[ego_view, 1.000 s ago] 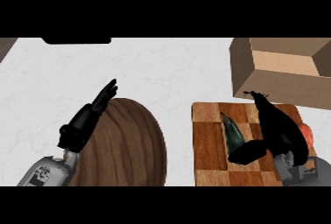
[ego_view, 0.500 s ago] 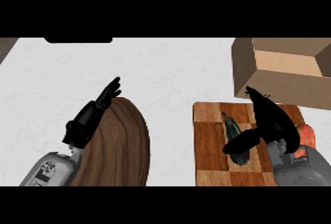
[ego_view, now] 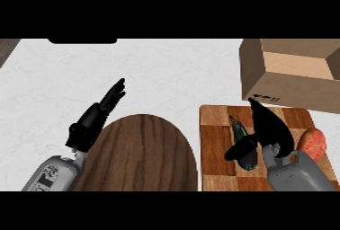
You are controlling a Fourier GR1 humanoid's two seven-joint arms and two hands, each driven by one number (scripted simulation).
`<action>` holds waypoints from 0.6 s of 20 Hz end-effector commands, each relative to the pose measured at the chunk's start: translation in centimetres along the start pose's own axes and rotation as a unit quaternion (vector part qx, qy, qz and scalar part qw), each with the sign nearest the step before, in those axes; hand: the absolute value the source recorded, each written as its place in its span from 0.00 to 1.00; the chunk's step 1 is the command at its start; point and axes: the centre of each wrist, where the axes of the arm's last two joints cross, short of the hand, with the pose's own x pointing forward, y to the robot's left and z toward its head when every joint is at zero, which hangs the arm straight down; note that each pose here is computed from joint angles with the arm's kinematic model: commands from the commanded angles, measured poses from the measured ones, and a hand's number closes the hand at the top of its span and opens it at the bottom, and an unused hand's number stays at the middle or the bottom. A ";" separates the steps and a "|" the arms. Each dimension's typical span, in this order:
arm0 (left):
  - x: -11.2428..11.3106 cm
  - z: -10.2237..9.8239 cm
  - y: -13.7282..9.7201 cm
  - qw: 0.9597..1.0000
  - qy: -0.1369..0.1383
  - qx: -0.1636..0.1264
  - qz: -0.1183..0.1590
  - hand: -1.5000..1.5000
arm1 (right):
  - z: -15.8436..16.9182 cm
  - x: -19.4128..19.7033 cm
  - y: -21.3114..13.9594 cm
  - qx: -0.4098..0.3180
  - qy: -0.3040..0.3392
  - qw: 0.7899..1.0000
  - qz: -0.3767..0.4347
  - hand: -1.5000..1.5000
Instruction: Pick the eggplant from the cutting board and place it in the cardboard box
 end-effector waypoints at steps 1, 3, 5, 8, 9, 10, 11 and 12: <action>-0.4 0.5 0.6 1.000 -0.003 -0.003 0.002 0.50 | -0.1 1.7 0.9 0.002 0.113 0.994 0.006 0.00; 1.0 -0.7 -0.1 1.000 -0.002 -0.005 0.001 0.50 | 0.1 1.0 -0.9 -0.008 0.104 0.995 0.008 0.00; -0.3 1.4 -0.5 1.000 -0.006 -0.001 0.005 0.50 | 1.0 1.0 0.7 -0.018 0.101 0.995 0.009 0.00; 0.8 -0.4 1.5 1.000 -0.006 -0.001 0.000 0.50 | 0.4 1.5 0.8 -0.015 0.103 0.994 0.021 0.00; -0.4 0.7 -0.3 1.000 0.002 -0.004 0.007 0.50 | 0.5 1.5 0.9 -0.006 0.105 0.994 0.019 0.00; -0.2 0.8 -0.1 1.000 0.001 -0.001 -0.008 0.50 | -0.3 0.9 2.2 -0.009 0.109 0.994 0.031 0.00; -0.5 0.8 1.2 1.000 0.002 -0.002 0.006 0.50 | 0.9 1.4 1.4 -0.003 0.107 0.994 0.026 0.00; -1.0 0.9 0.0 1.000 0.005 -0.002 -0.003 0.50 | -0.2 2.0 1.8 -0.006 0.111 0.994 0.019 0.00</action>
